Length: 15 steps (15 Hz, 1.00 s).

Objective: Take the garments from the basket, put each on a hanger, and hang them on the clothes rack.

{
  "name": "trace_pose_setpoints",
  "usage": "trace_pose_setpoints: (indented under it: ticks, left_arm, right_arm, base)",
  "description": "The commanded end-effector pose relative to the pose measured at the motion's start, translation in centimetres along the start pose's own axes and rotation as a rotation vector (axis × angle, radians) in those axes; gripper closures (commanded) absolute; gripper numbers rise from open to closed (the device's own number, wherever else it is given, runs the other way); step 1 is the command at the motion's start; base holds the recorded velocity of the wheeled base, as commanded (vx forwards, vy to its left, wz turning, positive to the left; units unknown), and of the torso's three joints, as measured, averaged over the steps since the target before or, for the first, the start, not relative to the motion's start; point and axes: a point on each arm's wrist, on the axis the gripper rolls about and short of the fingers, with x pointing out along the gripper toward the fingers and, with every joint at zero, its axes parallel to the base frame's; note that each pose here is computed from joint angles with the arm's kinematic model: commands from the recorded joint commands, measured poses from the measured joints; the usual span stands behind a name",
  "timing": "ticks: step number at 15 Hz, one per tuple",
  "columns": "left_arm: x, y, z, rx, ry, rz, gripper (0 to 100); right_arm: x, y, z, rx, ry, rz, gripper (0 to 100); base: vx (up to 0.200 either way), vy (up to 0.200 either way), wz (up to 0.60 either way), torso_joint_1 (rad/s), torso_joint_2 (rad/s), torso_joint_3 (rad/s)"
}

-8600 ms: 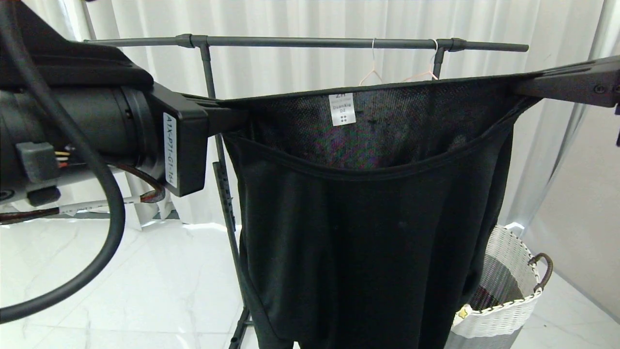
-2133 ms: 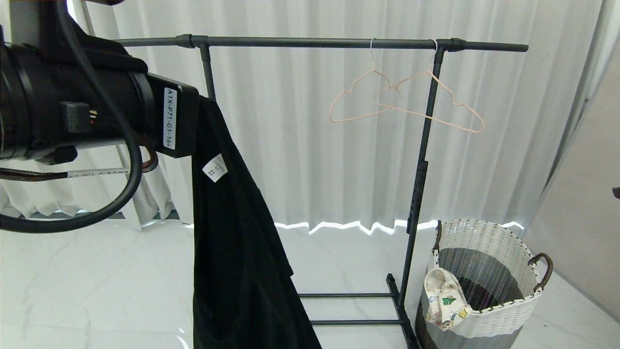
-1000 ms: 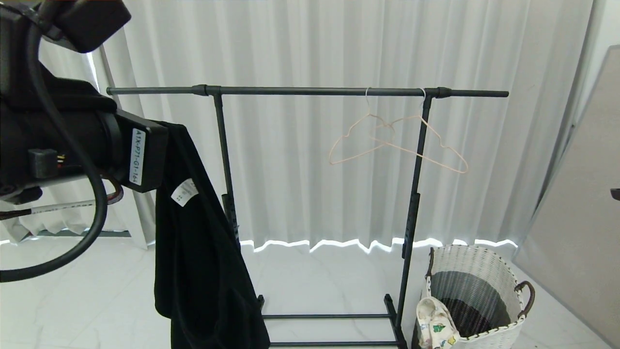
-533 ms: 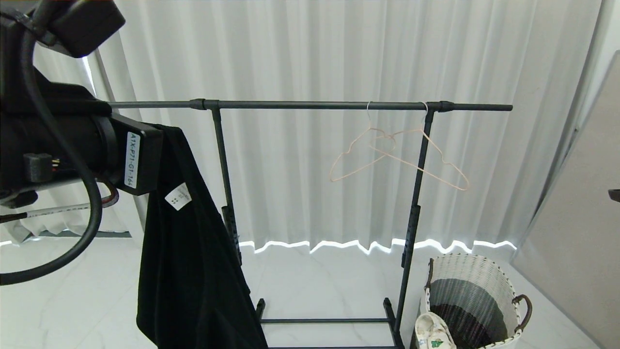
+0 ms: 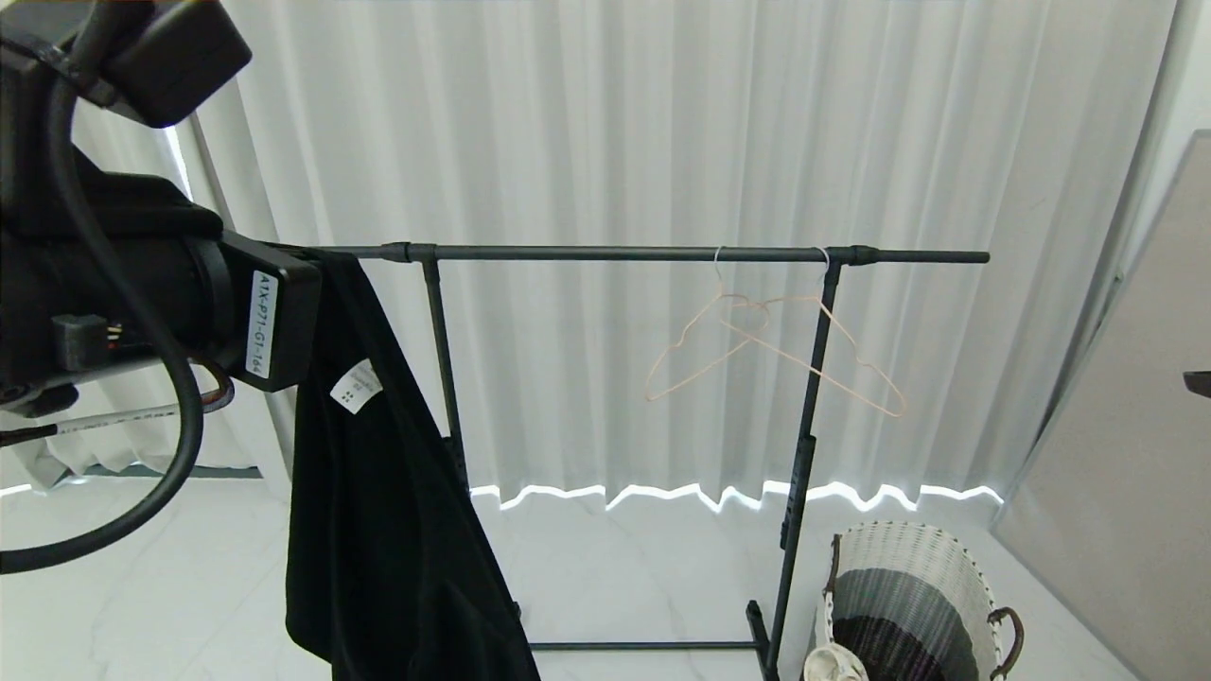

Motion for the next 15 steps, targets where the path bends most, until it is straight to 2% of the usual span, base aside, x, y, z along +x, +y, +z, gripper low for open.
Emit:
trace_pose_setpoints:
  ticks: [1,3,5,7,15]
  left_arm:
    - [0.0,0.0,0.0,0.0,0.0,0.0,100]
    - [-0.1,0.0,0.0,-0.002,-0.001,0.0,100]
    - [-0.1,0.0,-0.1,-0.002,0.0,0.0,100]
    - [-0.1,0.0,-0.1,-0.002,0.0,0.0,100]
    - [0.1,-0.2,-0.4,0.007,0.012,-0.008,100]
  right_arm:
    - [0.0,0.0,0.0,-0.001,0.001,0.001,0]
    - [0.3,0.1,-0.4,-0.001,0.014,0.005,0]
    - [0.8,0.3,-0.8,-0.008,-0.011,-0.005,0]
    - [1.6,0.4,-1.1,-0.01,-0.059,-0.022,0]
    - [2.0,0.5,-1.4,-0.009,-0.061,-0.012,0]
  base:
    - [0.0,0.0,0.0,0.286,-0.57,-0.29]
    - [0.0,0.0,0.0,0.281,-0.58,-0.286]
    - [0.0,0.0,0.0,0.161,-0.32,-0.159]
    - [0.2,0.0,0.0,0.056,-0.1,-0.056]
    - [0.2,0.0,0.0,0.011,-0.01,-0.004]
